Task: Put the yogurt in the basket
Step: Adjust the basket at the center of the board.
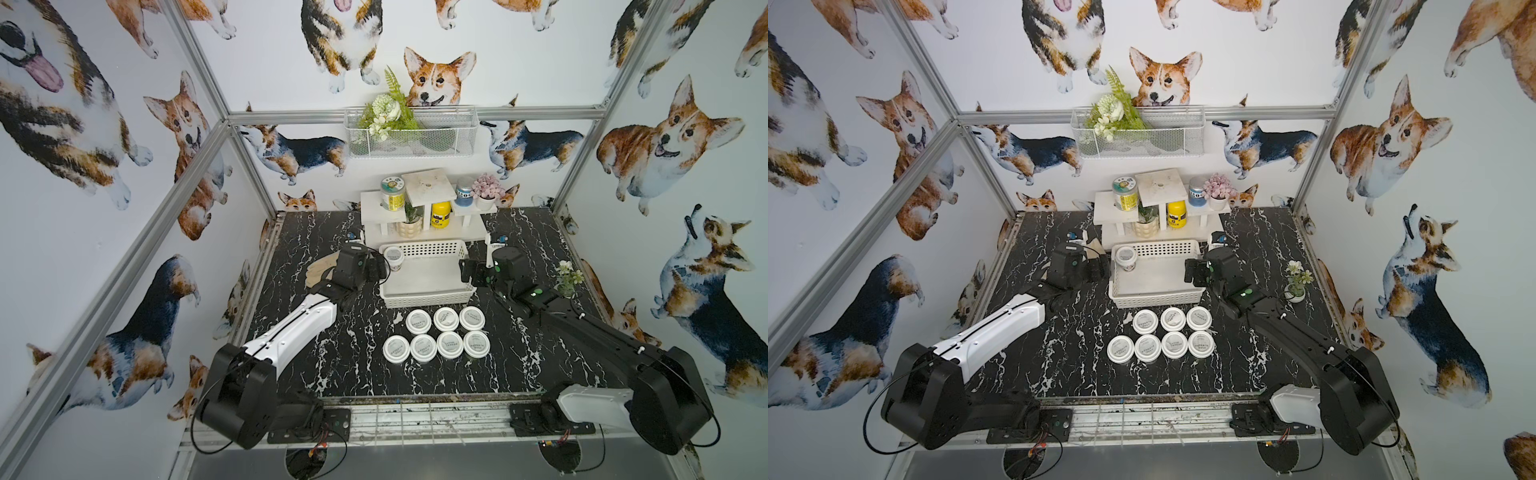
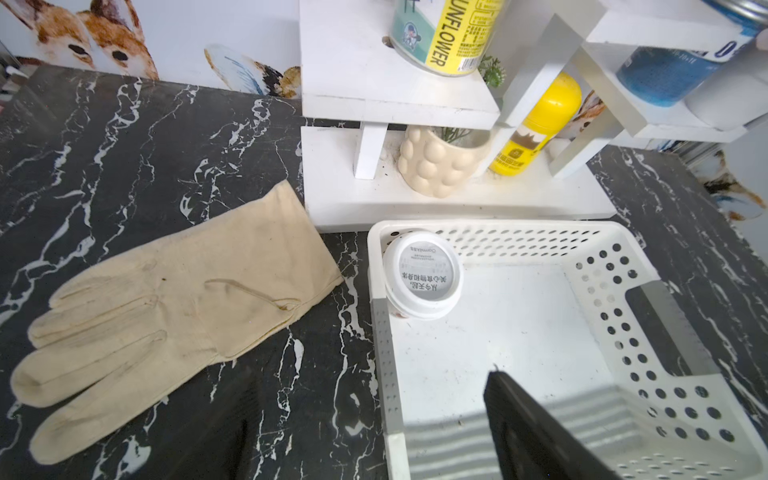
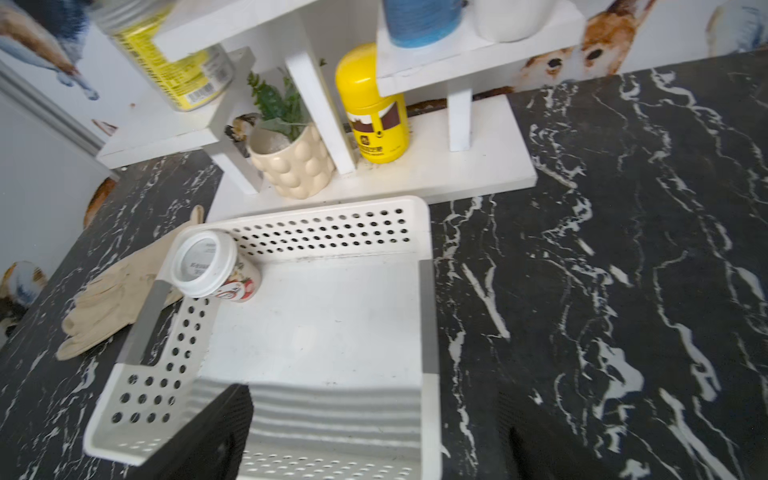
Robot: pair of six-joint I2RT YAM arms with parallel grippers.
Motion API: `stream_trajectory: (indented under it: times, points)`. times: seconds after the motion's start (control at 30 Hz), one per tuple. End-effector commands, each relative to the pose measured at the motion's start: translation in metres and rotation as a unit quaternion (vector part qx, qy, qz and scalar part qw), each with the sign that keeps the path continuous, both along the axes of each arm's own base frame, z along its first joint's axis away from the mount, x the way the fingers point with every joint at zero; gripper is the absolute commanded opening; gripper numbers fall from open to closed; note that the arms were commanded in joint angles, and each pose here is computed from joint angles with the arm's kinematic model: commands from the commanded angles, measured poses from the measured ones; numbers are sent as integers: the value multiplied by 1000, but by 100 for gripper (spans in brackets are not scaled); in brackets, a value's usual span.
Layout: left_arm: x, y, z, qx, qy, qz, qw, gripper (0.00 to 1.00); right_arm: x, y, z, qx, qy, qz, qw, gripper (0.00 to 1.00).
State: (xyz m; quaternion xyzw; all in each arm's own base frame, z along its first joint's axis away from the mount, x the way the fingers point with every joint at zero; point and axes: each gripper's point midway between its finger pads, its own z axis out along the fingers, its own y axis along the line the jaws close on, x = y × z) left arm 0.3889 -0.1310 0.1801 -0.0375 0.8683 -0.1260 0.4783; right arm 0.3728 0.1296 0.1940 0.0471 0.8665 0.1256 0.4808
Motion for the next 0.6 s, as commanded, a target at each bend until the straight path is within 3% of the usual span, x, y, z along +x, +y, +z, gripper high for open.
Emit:
stream_trajectory:
  times: [0.0,0.03,0.57]
  points:
    - [4,-2,31,-84,-78,-9,993,88,2,-13,-13,-6,40,-6,999,85]
    - [0,3,24,-92,-80,-4,993,87,5,-17,-17,-13,51,-9,999,79]
    - [-5,12,19,-112,-93,4,989,86,3,-11,-85,-78,194,27,978,68]
